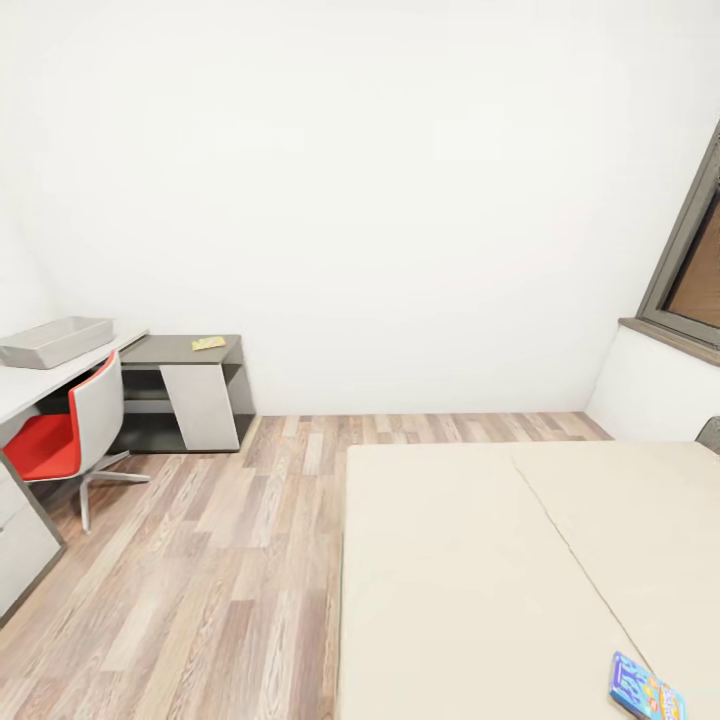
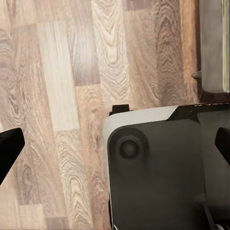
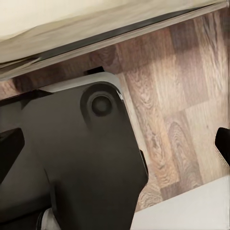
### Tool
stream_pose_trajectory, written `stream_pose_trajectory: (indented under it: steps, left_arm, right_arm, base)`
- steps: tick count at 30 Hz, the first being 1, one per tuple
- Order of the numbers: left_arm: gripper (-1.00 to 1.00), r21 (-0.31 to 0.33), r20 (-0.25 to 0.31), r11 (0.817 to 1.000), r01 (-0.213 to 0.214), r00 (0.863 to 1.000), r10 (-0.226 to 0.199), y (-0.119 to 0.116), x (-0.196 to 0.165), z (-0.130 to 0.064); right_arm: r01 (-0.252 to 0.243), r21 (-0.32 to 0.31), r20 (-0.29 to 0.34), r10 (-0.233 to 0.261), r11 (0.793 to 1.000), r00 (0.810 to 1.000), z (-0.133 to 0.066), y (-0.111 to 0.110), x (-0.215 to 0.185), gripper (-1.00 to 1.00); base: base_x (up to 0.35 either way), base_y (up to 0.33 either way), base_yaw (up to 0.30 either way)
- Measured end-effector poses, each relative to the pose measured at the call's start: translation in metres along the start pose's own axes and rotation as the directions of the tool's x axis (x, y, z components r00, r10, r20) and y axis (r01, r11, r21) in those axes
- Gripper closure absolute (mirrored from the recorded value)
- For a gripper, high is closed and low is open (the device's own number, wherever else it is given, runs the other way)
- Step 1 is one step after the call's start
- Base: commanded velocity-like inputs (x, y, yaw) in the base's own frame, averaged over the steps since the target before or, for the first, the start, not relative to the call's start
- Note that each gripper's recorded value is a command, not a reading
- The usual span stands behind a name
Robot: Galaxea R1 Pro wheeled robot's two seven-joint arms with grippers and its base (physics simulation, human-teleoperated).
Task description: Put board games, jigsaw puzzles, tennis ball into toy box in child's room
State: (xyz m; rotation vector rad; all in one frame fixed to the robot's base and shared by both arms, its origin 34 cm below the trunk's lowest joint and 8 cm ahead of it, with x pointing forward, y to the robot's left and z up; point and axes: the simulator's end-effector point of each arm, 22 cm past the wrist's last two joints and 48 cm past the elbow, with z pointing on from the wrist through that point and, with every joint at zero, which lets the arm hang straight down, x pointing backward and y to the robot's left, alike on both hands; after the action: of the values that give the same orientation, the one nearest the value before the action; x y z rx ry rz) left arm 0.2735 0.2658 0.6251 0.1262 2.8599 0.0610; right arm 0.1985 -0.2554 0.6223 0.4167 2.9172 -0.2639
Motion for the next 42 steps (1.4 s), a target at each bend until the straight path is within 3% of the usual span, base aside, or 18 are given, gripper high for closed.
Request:
stream_pose_trajectory:
  steps: [42]
  left_arm:
    - [-1.00, 0.000, 0.000, 1.000, 0.000, 1.000, 0.000, 0.0000, 0.0000, 0.0000]
  right_arm:
    - [0.002, 0.000, 0.002, -0.002, 1.000, 1.000, 0.0002, -0.0007, -0.0006, -1.00]
  base:
    - [0.000, -0.301, 0.000]
